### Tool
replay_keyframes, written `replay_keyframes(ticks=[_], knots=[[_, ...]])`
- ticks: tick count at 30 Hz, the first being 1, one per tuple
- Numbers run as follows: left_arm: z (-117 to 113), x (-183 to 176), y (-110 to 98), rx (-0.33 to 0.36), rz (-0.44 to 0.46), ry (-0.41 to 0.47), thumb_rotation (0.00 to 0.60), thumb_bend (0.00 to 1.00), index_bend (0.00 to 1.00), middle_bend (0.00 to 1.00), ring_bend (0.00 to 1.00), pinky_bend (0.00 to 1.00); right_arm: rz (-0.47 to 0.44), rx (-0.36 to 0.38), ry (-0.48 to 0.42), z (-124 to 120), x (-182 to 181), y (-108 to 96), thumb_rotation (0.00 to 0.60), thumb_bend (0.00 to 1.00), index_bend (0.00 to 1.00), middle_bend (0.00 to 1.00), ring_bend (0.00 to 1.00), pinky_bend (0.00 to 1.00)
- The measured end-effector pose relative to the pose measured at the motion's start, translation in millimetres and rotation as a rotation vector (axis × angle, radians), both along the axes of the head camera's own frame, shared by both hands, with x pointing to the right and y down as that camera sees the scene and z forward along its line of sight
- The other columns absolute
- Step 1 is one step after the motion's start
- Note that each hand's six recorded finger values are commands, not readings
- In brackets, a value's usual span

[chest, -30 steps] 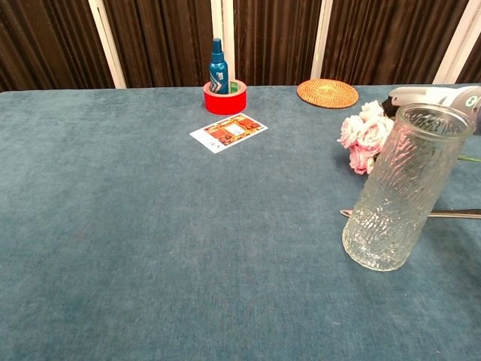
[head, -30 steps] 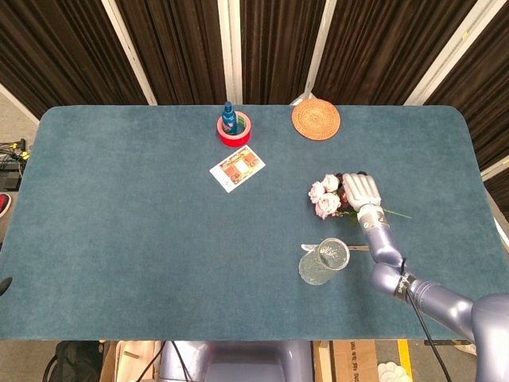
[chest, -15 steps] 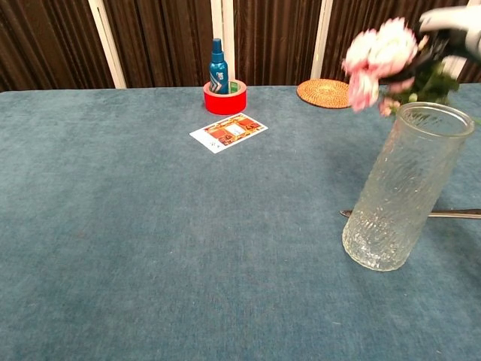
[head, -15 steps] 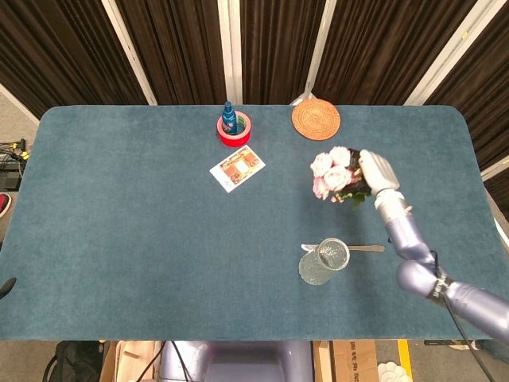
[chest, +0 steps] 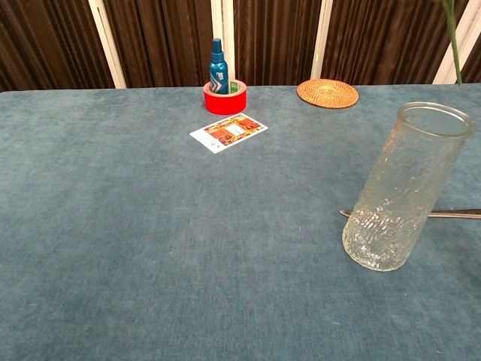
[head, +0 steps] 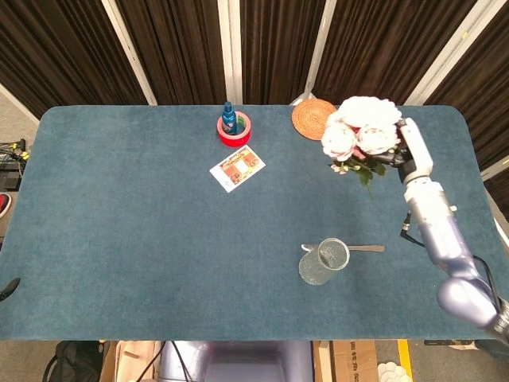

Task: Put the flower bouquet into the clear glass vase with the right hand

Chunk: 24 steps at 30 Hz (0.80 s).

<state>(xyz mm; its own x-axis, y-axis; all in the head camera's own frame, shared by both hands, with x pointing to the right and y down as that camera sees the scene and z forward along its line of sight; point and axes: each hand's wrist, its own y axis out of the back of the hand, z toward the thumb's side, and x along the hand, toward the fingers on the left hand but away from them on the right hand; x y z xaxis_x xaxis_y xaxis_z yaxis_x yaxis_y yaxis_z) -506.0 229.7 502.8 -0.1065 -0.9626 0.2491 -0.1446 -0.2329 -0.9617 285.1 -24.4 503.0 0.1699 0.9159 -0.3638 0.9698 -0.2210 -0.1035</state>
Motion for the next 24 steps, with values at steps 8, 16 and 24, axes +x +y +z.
replay_keyframes(ticks=[8,16,24], knots=[[-2,-1,0,0.008,0.005,0.016,0.600,0.21,0.13,0.00,0.00,0.05,0.084,0.043,-0.166,-63,-10,23,0.600,0.39,0.47,0.41,0.47,0.19],[-1,-3,-2,0.004,0.003,0.030,0.600,0.21,0.13,0.00,0.00,0.05,0.095,-0.025,-0.263,-92,-28,54,0.600,0.39,0.47,0.41,0.47,0.19],[-4,-6,-2,0.012,-0.008,0.033,0.600,0.21,0.13,0.00,0.00,0.05,0.061,-0.034,-0.241,-85,-31,69,0.600,0.39,0.47,0.41,0.47,0.19]])
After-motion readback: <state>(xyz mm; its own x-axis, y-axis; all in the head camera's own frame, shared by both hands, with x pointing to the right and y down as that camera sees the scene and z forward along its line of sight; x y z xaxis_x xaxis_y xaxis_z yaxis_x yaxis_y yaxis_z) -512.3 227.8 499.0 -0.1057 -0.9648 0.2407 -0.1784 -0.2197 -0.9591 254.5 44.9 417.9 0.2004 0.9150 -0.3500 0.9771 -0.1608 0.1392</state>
